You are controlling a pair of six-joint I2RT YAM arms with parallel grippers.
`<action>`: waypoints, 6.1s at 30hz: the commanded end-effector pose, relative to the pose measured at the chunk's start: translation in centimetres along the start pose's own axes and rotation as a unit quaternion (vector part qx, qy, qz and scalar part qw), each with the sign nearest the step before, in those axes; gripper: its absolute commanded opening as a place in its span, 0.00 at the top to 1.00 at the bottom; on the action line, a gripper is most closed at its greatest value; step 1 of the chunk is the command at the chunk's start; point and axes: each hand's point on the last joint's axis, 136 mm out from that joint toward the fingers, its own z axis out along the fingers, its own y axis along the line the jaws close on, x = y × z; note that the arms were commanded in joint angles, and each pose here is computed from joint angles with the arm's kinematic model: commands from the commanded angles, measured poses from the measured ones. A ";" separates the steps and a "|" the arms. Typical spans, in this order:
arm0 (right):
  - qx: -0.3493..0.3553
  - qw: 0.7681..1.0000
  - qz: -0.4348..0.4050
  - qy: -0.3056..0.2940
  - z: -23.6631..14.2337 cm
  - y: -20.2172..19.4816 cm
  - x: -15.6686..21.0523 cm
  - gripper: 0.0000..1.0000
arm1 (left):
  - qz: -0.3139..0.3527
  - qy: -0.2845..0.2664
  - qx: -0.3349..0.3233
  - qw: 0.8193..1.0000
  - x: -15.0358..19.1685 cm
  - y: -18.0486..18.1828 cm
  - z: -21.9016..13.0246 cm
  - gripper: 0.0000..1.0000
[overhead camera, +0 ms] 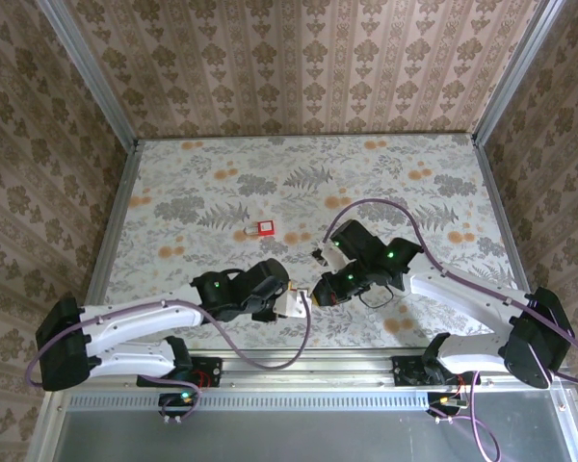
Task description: Unlock with the key
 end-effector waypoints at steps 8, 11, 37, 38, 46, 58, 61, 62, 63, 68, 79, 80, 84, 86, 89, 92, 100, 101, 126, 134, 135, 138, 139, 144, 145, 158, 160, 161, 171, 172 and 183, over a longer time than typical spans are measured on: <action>-0.082 0.995 -0.022 -0.060 -0.7 1.7 -2.8 1.00 | -0.016 -0.164 -0.034 0.986 -7.3 1.5 -3.4 1.00; -0.064 0.996 -0.027 -0.058 -0.7 1.1 -2.5 1.00 | -0.028 -0.170 -0.016 0.985 -7.4 0.9 -3.6 1.00; -0.090 0.994 -0.041 -0.049 1.0 1.3 -1.8 1.00 | -0.070 -0.257 -0.001 0.964 -12.4 2.1 -5.9 1.00; -0.094 0.994 -0.041 -0.047 1.1 1.4 -1.9 1.00 | -0.063 -0.263 0.002 0.963 -12.7 2.0 -6.1 1.00; -0.071 0.996 -0.036 -0.045 1.1 1.3 -2.7 1.00 | -0.082 -0.166 0.012 0.983 -12.4 2.7 -3.1 1.00; -0.106 0.992 -0.013 -0.069 1.5 1.8 -2.9 1.00 | -0.100 -0.245 -0.027 0.964 -14.1 4.3 -5.1 1.00; -0.119 0.988 0.042 -0.086 1.1 1.3 -3.8 1.00 | -0.083 -0.235 -0.076 0.965 -13.0 4.7 -4.6 1.00; -0.126 0.985 0.072 -0.092 0.9 1.0 -4.2 1.00 | -0.076 -0.233 -0.103 0.964 -12.6 5.0 -4.5 1.00; -0.140 0.979 0.105 -0.107 0.6 0.7 -4.9 1.00 | -0.074 -0.230 -0.127 0.962 -12.2 5.4 -4.4 1.00; -0.207 0.924 0.282 -0.152 -0.7 -1.6 -7.4 1.00 | -0.041 -0.201 -0.198 0.959 -10.2 6.1 -2.7 1.00; -0.189 0.867 0.439 -0.140 -0.3 -6.1 -5.6 0.95 | -0.021 -0.183 -0.190 0.964 -9.5 5.5 -1.8 1.00; -0.187 0.867 0.441 -0.141 -0.5 -6.3 -5.4 0.92 | -0.024 -0.181 -0.186 0.966 -9.4 5.4 -1.8 1.00; -0.156 0.879 0.426 -0.145 -1.6 -7.0 -4.5 0.74 | -0.061 -0.171 -0.154 0.971 -8.5 5.4 -1.6 1.00; -0.132 0.891 0.408 -0.152 -2.6 -7.5 -3.9 0.67 | -0.087 -0.163 -0.124 0.975 -8.0 5.1 -1.3 1.00; -0.122 0.901 0.381 -0.167 -3.9 -7.4 -3.6 0.57 | -0.100 -0.149 -0.092 0.979 -7.6 4.4 -0.9 1.00; -0.105 0.913 0.353 -0.176 -4.9 -7.2 -3.1 0.44 | -0.107 -0.137 -0.069 0.982 -7.3 3.7 -0.4 1.00; -0.099 0.935 0.270 -0.205 -6.3 -6.4 -2.6 0.26 | -0.124 -0.146 -0.036 0.981 -7.5 3.4 -0.2 1.00; -0.106 0.938 0.260 -0.205 -6.2 -6.1 -2.6 0.26 | -0.125 -0.148 -0.033 0.981 -7.6 3.4 -0.2 1.00; -0.120 0.975 0.082 -0.166 -5.3 -2.4 -0.6 0.29 | -0.138 -0.163 0.050 0.976 -9.0 2.3 -0.5 1.00; -0.116 0.978 0.073 -0.156 -4.0 -1.9 -0.2 0.31 | -0.147 -0.160 0.042 0.975 -9.0 2.9 -0.3 1.00; -0.111 0.979 0.074 -0.157 -3.9 -2.0 -0.2 0.31 | -0.147 -0.158 0.041 0.976 -8.9 3.0 -0.2 1.00; -0.104 0.978 0.079 -0.163 -3.8 -2.2 -0.2 0.33 | -0.150 -0.158 0.042 0.975 -8.9 3.0 0.0 1.00; -0.103 0.978 0.079 -0.165 -3.8 -2.3 -0.1 0.34 | -0.152 -0.159 0.043 0.975 -9.0 3.1 0.0 1.00; -0.099 0.977 0.080 -0.170 -3.7 -2.5 0.2 0.38 | -0.157 -0.163 0.048 0.973 -9.0 3.2 -0.1 1.00; -0.101 0.977 0.079 -0.169 -3.7 -2.5 0.3 0.39 | -0.159 -0.166 0.050 0.972 -9.1 3.2 -0.2 1.00; -0.102 0.971 0.094 -0.192 -3.7 -2.7 -0.4 0.51 | -0.170 -0.170 0.051 0.969 -9.1 3.4 -0.2 1.00; -0.105 0.970 0.099 -0.195 -3.7 -2.7 -0.5 0.54 | -0.172 -0.169 0.051 0.969 -9.1 3.4 -0.1 1.00; -0.107 0.969 0.102 -0.196 -3.7 -2.7 -0.5 0.56 | -0.172 -0.169 0.052 0.969 -9.1 3.4 -0.1 1.00; -0.114 0.966 0.117 -0.201 -4.0 -2.3 -0.9 0.66 | -0.174 -0.165 0.041 0.970 -9.0 3.7 0.3 1.00; -0.116 0.965 0.119 -0.200 -4.0 -2.3 -0.9 0.67 | -0.174 -0.165 0.038 0.970 -8.9 3.7 0.3 1.00; -0.126 0.963 0.137 -0.197 -3.9 -2.1 -1.0 0.75 | -0.159 -0.154 0.016 0.975 -9.1 3.7 0.9 1.00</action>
